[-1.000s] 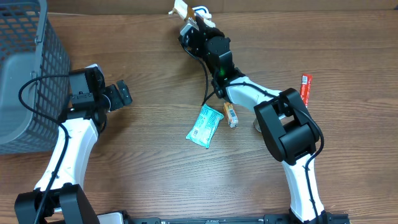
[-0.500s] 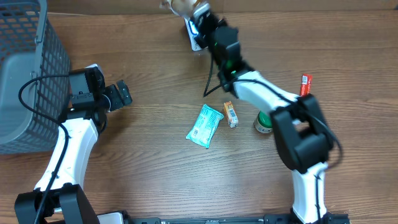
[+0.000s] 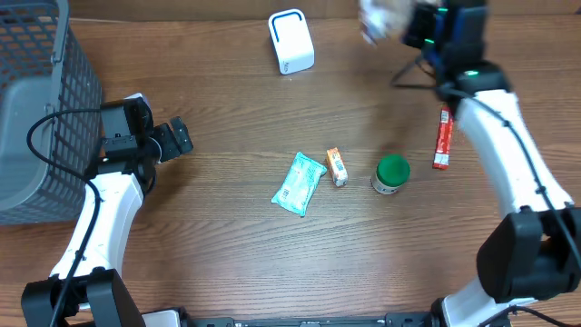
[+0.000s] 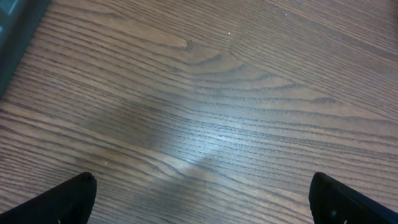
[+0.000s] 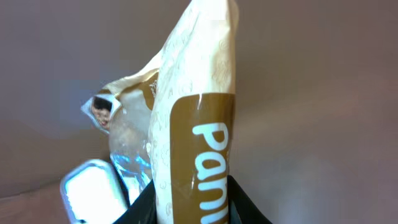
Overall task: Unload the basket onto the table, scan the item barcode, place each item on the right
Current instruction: 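Carry the PanTree bag from the scanner to the table's right side, then release the bag on the right and move the right gripper to the wipes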
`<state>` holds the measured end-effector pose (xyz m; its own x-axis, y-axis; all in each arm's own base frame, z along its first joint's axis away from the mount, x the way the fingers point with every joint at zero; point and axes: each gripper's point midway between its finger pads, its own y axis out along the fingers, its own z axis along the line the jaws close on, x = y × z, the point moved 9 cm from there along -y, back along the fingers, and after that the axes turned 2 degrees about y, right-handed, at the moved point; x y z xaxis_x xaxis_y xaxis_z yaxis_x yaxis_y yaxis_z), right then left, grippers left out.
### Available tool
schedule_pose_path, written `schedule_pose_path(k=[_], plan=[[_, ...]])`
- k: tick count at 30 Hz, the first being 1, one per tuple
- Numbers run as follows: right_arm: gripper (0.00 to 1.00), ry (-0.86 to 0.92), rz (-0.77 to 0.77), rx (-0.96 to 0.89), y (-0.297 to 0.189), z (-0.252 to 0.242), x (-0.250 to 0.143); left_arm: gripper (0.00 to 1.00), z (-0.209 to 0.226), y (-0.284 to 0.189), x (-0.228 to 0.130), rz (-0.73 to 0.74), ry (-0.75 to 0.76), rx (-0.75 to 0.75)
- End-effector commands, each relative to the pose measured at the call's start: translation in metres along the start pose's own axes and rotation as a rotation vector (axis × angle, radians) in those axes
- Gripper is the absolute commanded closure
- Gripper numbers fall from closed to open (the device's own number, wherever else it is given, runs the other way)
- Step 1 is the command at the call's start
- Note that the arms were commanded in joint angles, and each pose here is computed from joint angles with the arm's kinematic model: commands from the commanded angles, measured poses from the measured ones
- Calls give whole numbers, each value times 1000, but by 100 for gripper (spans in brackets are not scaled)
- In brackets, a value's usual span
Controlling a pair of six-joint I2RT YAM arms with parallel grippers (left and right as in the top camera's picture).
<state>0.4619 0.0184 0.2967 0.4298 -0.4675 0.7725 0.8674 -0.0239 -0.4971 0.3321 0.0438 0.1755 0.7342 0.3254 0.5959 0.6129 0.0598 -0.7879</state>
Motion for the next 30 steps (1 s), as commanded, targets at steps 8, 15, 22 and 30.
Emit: schedule_pose_path(k=[8,15,22,30], plan=[[96,488,313,-242,-16,-143,-9,0,-4,-7,8,-32,7,-5],[95,595,415,-392,-33,-194,-31,0,-4,-7,8,-32,7,-5],[20,608,428,-481,-37,-211,-43,0,-4,-7,8,-32,7,-5],[16,523,351,-549,-59,-207,-23,0,-4,-7,8,-32,7,-5]])
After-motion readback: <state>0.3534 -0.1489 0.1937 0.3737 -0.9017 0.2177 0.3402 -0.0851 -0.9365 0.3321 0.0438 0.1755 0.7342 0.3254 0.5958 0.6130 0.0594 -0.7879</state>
